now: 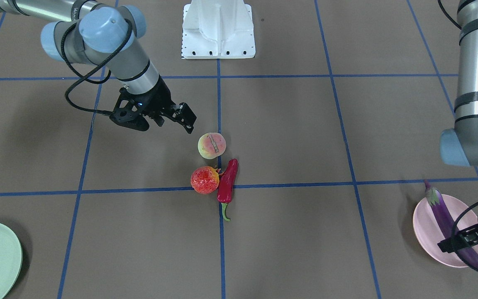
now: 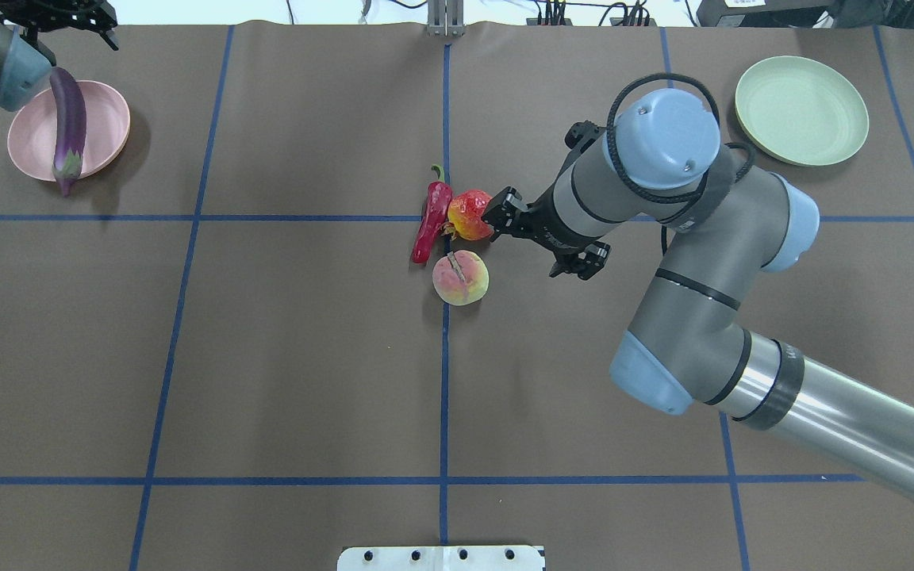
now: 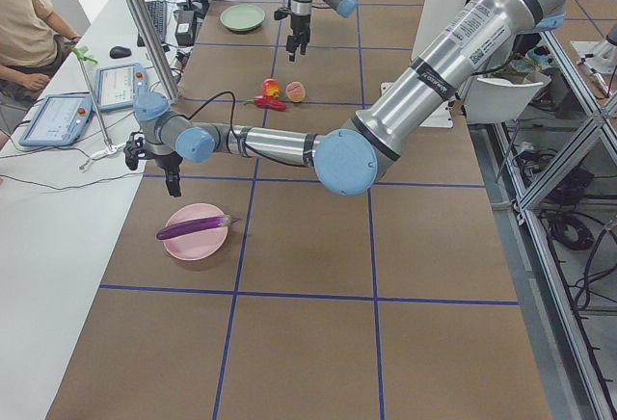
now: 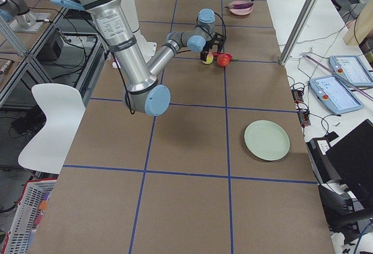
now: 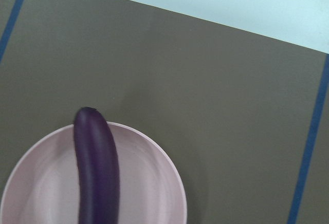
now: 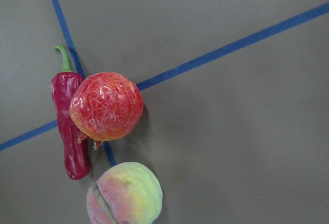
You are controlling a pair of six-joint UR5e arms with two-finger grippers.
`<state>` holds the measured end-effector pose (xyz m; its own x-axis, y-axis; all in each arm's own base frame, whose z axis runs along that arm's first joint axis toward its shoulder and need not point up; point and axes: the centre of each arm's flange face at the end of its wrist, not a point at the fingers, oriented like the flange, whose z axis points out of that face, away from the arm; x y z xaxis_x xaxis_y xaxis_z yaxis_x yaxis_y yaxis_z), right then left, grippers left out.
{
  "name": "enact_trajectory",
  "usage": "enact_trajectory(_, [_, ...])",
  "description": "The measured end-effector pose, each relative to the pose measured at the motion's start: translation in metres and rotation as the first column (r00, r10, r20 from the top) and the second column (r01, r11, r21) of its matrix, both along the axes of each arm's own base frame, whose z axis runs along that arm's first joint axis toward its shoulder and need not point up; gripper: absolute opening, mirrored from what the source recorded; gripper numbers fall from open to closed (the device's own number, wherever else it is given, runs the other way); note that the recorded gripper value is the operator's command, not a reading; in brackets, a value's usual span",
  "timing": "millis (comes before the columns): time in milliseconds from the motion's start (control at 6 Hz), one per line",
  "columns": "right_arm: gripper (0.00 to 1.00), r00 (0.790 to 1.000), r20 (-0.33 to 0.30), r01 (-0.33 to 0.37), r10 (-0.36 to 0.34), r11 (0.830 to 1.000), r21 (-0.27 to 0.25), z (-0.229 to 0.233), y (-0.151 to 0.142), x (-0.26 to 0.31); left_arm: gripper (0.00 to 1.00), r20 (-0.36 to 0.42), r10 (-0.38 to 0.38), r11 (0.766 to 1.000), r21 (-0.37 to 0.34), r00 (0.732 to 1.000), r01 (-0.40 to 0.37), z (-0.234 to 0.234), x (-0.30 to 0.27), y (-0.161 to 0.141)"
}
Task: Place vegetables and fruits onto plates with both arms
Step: 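Reach the right gripper down to the pink-yellow peach, then close the right gripper on the peach and lift it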
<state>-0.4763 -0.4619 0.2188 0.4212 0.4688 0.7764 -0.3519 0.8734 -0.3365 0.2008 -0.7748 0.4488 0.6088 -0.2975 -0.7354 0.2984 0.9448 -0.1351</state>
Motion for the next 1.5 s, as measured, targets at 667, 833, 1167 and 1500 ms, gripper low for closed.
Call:
enact_trajectory(667, [0.98,0.984,-0.077,-0.172,0.162,0.972,-0.157,-0.030,0.002,-0.084,1.00,-0.098,-0.056,0.997,-0.059,0.994,0.051,-0.057,0.045,0.028])
enact_trajectory(833, [0.98,0.980,-0.097,-0.187,0.173,0.967,-0.171,-0.032,-0.001,-0.102,1.00,-0.101,-0.057,0.997,-0.058,0.993,0.051,-0.058,0.046,0.032])
enact_trajectory(1167, [0.98,0.974,-0.146,-0.198,0.173,0.964,-0.179,-0.026,-0.003,-0.116,1.00,-0.104,-0.062,0.996,-0.065,0.993,0.056,-0.056,0.047,0.039])
enact_trajectory(1500, [0.98,0.972,-0.170,-0.192,0.161,0.964,-0.184,-0.021,0.001,-0.123,1.00,-0.111,-0.073,0.995,-0.072,0.991,0.066,-0.061,0.049,0.042])
